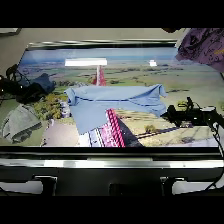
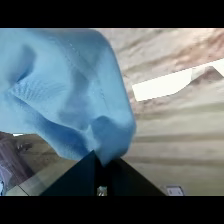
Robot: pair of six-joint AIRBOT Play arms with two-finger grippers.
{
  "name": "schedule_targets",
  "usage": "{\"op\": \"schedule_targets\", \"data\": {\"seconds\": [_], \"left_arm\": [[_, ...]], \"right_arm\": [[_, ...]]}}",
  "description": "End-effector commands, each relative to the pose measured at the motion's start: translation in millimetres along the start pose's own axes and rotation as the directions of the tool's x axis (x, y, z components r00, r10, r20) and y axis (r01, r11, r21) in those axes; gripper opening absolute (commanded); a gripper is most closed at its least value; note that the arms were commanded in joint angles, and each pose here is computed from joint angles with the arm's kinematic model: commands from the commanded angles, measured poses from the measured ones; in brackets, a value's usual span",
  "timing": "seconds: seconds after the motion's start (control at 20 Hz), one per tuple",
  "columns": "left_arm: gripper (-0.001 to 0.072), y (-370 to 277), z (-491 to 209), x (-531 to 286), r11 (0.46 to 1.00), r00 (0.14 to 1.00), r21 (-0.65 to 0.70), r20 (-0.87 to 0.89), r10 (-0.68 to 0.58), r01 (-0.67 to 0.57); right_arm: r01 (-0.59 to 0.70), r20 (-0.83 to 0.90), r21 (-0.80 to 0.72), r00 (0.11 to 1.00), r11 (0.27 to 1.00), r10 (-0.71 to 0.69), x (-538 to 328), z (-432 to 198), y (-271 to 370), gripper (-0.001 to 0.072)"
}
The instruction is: Fold the clothes and pants, and hang the long-sleeved shirts on hangers.
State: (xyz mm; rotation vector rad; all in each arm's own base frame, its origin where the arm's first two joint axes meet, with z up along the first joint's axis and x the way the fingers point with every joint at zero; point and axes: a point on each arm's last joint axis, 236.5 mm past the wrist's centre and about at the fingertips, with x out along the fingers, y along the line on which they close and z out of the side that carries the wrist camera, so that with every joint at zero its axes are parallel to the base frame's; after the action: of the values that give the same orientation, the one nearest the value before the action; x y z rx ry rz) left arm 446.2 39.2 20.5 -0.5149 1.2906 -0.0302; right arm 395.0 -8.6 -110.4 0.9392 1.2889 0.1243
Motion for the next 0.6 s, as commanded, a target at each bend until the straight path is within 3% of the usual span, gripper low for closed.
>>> {"op": "schedule_targets", "data": {"seconds": [0.0, 0.2, 0.35, 0.55], "left_arm": [[0.0698, -4.6, -28.3, 19.7, 0.986, 0.986, -0.052, -0.053, -0.16, 0.157], [0.0698, -23.5, -78.0, 58.8, 0.926, 0.925, -0.132, -0.098, -0.368, 0.354], [0.0698, -32.2, -108.2, 84.0, 0.913, 0.907, -0.141, -0.134, -0.4, 0.382], [0.0688, -39.7, -108.7, 106.1, 0.935, 0.931, -0.08, -0.098, -0.352, 0.345]], "right_arm": [[0.001, 0.044, -0.032, 0.999, 0.999, 0.0, -10.7, 6.8, 10.7, 0.0038], [-0.016, 0.078, -0.053, 0.997, 0.998, 0.02, -31.3, 7.2, 31.3, 0.0038], [-0.028, 0.098, -0.057, 0.995, 0.998, 0.033, -44.2, 5.9, 44.2, 0.0038], [-0.04, 0.108, -0.065, 0.993, 0.997, 0.047, -55.8, 2.3, 56.1, 0.0039]]}}
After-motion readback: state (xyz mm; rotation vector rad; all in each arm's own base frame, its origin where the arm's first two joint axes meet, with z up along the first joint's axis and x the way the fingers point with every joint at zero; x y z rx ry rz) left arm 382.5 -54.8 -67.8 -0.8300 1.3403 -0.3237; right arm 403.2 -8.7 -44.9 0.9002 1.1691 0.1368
